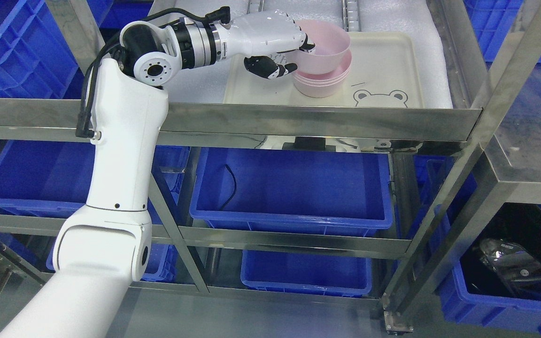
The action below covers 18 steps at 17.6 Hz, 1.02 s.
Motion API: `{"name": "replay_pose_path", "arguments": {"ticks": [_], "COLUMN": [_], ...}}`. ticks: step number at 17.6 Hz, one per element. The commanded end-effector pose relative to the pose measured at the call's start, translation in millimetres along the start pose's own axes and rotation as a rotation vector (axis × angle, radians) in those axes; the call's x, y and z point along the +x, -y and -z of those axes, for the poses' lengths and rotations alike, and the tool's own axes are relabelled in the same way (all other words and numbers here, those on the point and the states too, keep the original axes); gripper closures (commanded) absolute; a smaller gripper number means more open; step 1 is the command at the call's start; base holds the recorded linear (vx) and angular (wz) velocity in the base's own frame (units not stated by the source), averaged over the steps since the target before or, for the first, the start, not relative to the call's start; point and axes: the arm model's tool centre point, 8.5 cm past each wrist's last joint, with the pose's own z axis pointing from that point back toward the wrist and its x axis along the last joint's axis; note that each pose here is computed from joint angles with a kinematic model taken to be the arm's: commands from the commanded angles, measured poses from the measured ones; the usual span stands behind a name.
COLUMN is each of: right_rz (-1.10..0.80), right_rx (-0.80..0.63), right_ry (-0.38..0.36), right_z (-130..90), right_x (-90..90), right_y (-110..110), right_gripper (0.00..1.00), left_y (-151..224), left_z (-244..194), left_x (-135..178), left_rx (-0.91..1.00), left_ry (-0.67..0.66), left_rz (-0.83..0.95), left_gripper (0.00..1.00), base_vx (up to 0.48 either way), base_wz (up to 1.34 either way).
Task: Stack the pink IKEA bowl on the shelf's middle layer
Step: 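Lower the pink bowl onto the pink bowl on the tray, then open the left hand to release the stacked bowl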
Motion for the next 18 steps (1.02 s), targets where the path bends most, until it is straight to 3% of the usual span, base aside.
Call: {"name": "replay_pose_path", "arguments": {"ticks": [1, 13, 18], "right_rz": [-0.002, -0.002, -0.002], "right_rx": [-0.016, -0.016, -0.016], "right_ry": [-0.007, -0.007, -0.007], "right_z": [-0.4, -0.4, -0.4], "right_x": [-9.9, -9.9, -9.9], "right_y": [10.0, 10.0, 10.0], "right_gripper": [0.00, 0.00, 0.00], "left_y": [12.9, 3.7, 4.2], "left_z": [20.3, 21.1, 22.0], "left_x": [5.3, -10.0, -10.6], "left_rx": [-0.088, -0.045, -0.058], "left_ry": [0.010, -0.007, -0.010], "left_rz": [0.012, -0.036, -0.031], "left_gripper": [0.98, 0.95, 0.81], "base_vx": [0.000, 0.000, 0.000], "base_wz": [0.00, 0.00, 0.00]}}
